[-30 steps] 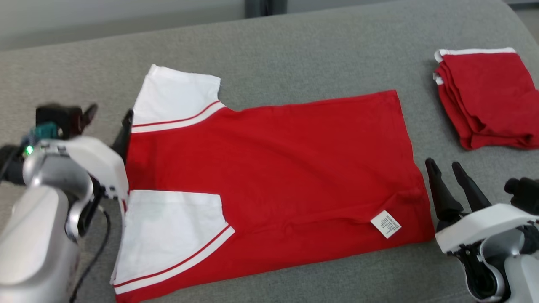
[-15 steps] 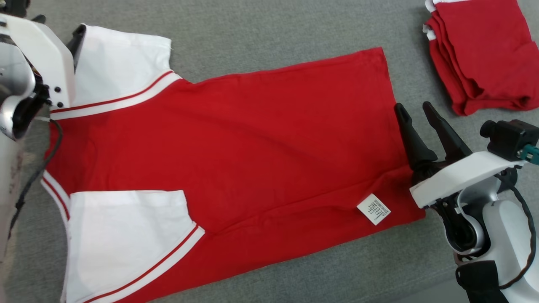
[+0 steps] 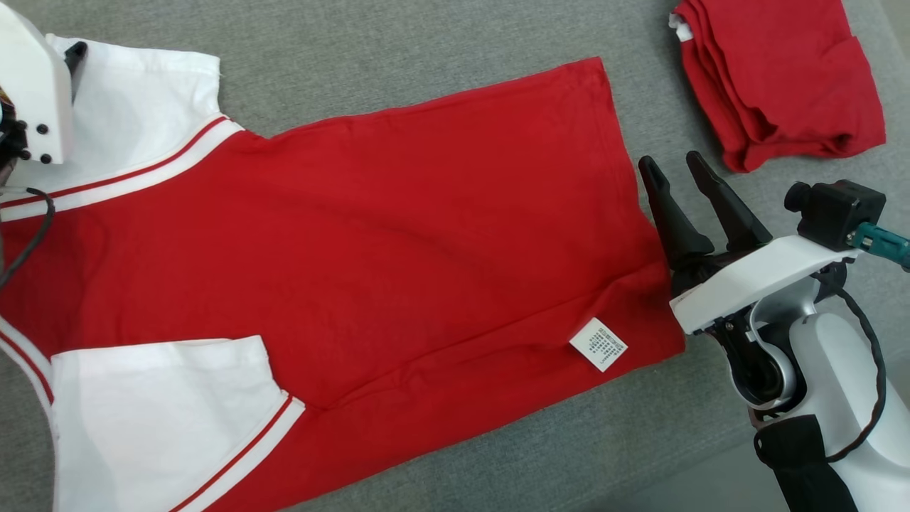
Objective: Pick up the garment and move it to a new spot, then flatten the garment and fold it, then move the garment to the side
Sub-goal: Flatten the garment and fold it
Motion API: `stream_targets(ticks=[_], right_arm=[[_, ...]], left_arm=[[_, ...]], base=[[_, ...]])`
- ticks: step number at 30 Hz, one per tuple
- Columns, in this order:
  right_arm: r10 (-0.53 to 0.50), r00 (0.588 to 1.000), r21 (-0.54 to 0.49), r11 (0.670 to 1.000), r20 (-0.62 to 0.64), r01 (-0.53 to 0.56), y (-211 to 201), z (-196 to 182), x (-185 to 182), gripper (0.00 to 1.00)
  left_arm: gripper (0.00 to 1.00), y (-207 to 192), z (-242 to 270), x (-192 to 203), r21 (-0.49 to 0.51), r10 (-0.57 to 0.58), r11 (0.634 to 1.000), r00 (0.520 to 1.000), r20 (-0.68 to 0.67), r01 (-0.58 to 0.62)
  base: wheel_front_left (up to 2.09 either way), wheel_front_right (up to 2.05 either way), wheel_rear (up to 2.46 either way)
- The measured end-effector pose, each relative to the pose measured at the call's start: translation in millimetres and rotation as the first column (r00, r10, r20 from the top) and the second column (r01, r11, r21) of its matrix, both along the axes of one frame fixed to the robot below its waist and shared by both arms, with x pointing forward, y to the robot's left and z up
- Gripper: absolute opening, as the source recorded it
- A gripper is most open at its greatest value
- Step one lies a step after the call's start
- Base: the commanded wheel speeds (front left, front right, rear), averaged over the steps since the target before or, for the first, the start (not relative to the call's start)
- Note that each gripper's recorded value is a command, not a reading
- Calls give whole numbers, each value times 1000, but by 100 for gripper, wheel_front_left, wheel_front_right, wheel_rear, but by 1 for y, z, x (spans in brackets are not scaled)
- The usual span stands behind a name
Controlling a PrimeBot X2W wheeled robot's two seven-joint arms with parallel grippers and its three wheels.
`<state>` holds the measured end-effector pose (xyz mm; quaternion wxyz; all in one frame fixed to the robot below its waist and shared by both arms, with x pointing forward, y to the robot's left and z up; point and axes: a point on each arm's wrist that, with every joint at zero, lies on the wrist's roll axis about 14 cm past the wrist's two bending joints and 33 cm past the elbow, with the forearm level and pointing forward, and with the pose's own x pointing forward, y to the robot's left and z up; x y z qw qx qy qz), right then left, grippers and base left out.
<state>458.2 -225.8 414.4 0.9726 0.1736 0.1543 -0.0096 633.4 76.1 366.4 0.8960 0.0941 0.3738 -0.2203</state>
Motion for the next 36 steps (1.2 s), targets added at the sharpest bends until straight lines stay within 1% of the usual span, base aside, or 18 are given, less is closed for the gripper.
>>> stream_targets(ticks=[3,5,6,8,9,10,12,13,14,15,19,22,26,29,33,36], right_arm=[[-7,1000,-5,1000,3,7,-4,0,-1,100],[-11,1000,-9,1000,2,11,-6,0,-2,100],[-14,1000,-9,1000,2,14,-7,-1,-3,100],[-18,1000,-11,1000,0,18,-9,-1,-4,100],[-20,1000,-12,1000,1,20,-10,-1,-5,100],[-21,1000,-12,1000,3,21,-11,0,-5,100],[-20,1000,-15,1000,9,21,-12,2,-3,100],[-20,1000,-17,1000,12,20,-12,2,-3,100],[-16,1000,-19,1000,15,17,-12,3,-1,100],[-9,1000,-26,1000,16,9,-12,4,1,100],[42,999,-70,997,33,-40,-9,13,15,100],[101,995,-137,986,20,-98,-7,19,29,100],[179,982,-250,950,-56,-188,-8,15,45,100],[217,968,-306,920,-125,-246,-8,7,54,100],[242,955,-342,894,-174,-289,-7,3,70,100],[263,939,-339,882,-221,-326,1,-6,79,100]], left_arm=[[100,2,-8,1,26,9,1000,1000,-22,-9],[85,2,-11,2,34,17,999,999,-39,-15],[81,2,-13,1,38,17,999,999,-48,-15],[68,1,-14,2,42,18,999,998,-52,-16],[54,2,-14,1,45,18,999,998,-55,-15],[54,2,-15,1,47,18,999,998,-57,-16],[38,3,-17,-1,45,23,999,998,-66,-20],[22,3,-18,-2,48,21,999,997,-71,-18],[4,2,-18,-2,50,18,999,997,-70,-14],[0,2,-17,-3,50,15,999,997,-69,-12],[0,2,-10,-5,32,5,999,999,-40,-3],[0,-2,3,-3,-4,-1,1000,1000,8,1],[0,-6,27,-3,-61,-10,998,996,85,15],[0,-3,41,-6,-99,-3,995,990,140,17],[0,1,55,-12,-157,21,988,982,190,10],[0,10,57,-19,-176,39,984,978,203,-3]], base=[[0,0,0],[0,0,0],[0,0,0],[0,0,0],[0,0,0],[0,0,0],[0,0,0],[0,0,0],[0,0,0],[0,0,0],[0,0,0],[0,0,0],[0,0,0],[0,0,0],[0,0,0],[0,0,0]])
